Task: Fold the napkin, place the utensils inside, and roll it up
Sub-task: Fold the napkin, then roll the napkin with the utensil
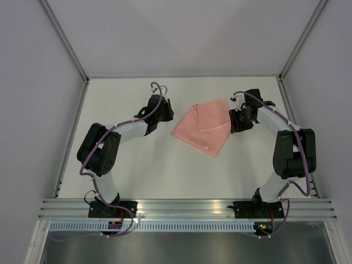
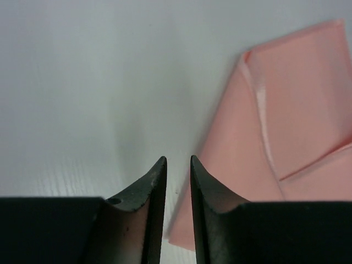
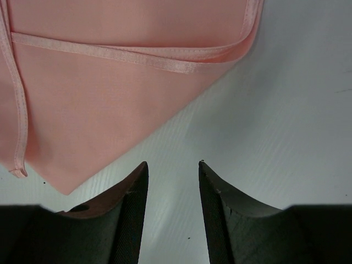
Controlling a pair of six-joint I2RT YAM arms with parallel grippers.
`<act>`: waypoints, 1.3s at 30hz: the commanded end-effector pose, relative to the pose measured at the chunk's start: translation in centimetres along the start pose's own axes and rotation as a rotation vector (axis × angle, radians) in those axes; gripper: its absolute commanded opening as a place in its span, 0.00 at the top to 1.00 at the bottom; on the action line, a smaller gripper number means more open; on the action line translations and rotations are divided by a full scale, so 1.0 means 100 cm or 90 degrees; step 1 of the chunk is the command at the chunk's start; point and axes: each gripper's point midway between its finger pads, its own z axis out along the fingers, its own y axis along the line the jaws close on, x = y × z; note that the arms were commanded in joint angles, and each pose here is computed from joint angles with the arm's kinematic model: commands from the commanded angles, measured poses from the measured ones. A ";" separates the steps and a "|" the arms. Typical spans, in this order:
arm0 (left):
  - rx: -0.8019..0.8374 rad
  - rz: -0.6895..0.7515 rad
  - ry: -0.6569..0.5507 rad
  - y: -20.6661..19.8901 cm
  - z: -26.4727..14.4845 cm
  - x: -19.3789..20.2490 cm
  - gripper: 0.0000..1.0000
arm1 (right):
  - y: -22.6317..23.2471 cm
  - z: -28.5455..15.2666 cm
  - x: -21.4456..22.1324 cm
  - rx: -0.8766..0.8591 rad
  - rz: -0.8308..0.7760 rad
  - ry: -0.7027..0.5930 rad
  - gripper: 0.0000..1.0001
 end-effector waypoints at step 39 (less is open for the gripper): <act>-0.052 -0.129 0.165 0.021 -0.062 0.150 0.85 | 0.037 0.060 0.014 0.056 -0.113 0.106 0.55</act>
